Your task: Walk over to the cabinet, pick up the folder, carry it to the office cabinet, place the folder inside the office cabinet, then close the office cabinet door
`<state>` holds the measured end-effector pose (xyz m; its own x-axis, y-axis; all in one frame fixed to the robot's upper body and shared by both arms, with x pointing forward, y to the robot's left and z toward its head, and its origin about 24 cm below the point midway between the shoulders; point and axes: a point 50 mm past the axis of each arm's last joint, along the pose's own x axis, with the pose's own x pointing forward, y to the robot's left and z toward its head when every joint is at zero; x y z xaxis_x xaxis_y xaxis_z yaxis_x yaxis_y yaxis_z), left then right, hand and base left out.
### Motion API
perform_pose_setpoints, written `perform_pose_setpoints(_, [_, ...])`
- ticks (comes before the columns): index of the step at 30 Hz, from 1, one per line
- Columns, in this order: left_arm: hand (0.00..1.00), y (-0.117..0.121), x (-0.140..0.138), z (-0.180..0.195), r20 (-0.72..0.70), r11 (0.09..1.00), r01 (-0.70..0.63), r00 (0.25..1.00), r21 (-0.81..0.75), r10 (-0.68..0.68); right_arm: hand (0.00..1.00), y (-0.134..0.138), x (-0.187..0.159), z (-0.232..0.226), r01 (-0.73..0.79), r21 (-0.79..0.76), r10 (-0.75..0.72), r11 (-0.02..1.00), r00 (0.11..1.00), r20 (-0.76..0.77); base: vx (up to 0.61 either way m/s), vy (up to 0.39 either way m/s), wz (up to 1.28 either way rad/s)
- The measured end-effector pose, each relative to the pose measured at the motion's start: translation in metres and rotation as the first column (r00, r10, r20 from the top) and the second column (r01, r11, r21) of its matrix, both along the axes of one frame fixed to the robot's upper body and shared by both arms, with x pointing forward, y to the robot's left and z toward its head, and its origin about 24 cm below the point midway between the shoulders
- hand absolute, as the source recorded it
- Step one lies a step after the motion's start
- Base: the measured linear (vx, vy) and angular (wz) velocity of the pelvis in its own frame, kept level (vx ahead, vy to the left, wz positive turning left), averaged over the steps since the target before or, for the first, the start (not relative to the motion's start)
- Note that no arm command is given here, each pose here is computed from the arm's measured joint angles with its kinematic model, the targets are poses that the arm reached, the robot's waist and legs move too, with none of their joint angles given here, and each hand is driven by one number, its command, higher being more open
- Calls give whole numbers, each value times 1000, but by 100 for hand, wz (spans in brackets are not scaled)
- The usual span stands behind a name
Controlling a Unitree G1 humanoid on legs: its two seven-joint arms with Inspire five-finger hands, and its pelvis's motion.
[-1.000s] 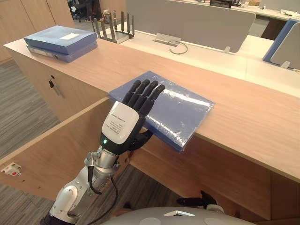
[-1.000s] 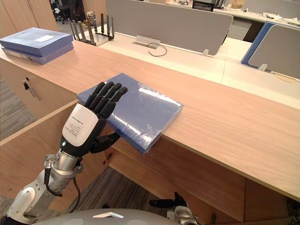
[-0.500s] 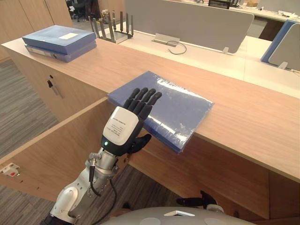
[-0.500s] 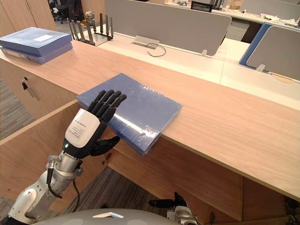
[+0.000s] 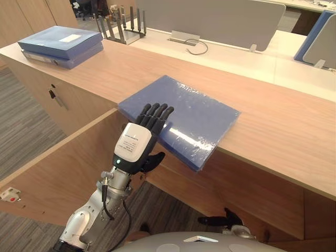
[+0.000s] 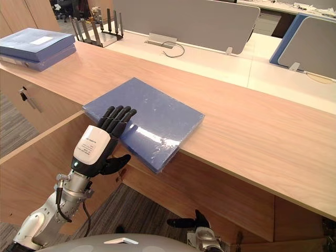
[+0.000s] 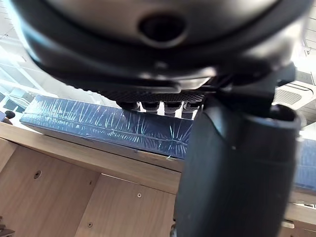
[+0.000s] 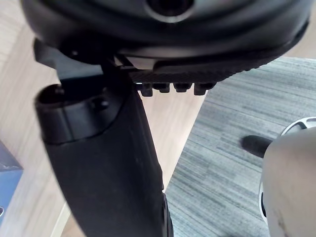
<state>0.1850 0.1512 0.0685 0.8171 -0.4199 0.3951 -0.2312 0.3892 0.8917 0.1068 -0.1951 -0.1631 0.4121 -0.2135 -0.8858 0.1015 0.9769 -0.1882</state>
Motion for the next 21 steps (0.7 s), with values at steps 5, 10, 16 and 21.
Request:
perform_pose_setpoints(5, [0,1,2,2,15,1000,-19,1000,-8,19,100,-1,1,1,4,-10,-4,1000,1000,7,0,0,-2])
perform_pose_setpoints(10, [0,-4,10,14,109,997,-26,993,-71,34,100,0,4,2,8,-19,-7,1000,1000,20,0,0,0])
perform_pose_setpoints(16, [0,-18,10,39,238,990,38,971,-136,-5,100,1,2,1,13,-25,-13,1000,1000,15,4,-4,-5])
perform_pose_setpoints(21, [0,-22,6,50,293,984,61,956,-168,-10,100,0,-4,0,20,-30,-20,999,1000,0,0,0,0])
